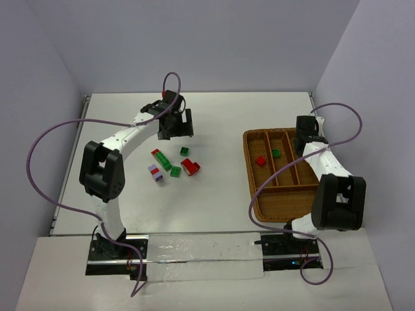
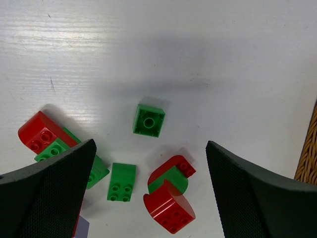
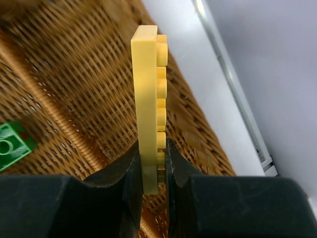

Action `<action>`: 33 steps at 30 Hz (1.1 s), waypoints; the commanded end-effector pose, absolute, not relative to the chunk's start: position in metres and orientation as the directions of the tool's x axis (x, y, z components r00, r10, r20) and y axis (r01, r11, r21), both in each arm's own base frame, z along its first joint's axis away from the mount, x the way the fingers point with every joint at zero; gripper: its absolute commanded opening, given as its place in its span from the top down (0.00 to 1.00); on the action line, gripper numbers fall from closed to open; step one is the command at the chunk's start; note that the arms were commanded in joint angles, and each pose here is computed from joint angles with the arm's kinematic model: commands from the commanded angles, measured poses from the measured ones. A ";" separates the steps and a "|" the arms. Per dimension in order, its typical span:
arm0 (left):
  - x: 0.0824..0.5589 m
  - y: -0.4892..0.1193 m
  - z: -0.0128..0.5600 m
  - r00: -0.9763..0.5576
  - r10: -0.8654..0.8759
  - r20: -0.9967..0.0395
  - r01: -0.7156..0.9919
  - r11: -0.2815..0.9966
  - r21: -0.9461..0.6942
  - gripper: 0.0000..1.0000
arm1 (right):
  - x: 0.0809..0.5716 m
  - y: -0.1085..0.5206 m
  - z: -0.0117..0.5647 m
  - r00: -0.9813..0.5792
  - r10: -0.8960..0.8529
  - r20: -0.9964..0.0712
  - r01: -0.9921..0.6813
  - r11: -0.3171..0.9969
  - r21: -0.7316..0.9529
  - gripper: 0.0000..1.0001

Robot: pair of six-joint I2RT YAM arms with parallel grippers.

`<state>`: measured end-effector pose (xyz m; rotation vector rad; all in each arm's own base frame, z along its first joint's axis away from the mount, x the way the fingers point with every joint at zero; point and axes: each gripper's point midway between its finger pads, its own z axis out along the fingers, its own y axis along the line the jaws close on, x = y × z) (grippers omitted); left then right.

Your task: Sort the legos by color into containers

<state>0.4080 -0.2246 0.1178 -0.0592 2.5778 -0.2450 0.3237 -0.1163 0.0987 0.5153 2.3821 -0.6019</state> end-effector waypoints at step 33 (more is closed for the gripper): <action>0.413 -0.234 0.055 -0.910 0.087 -0.405 0.110 0.993 -0.035 0.07 | 0.364 0.000 0.254 -0.423 0.221 -0.879 0.224 0.965 0.135 0.29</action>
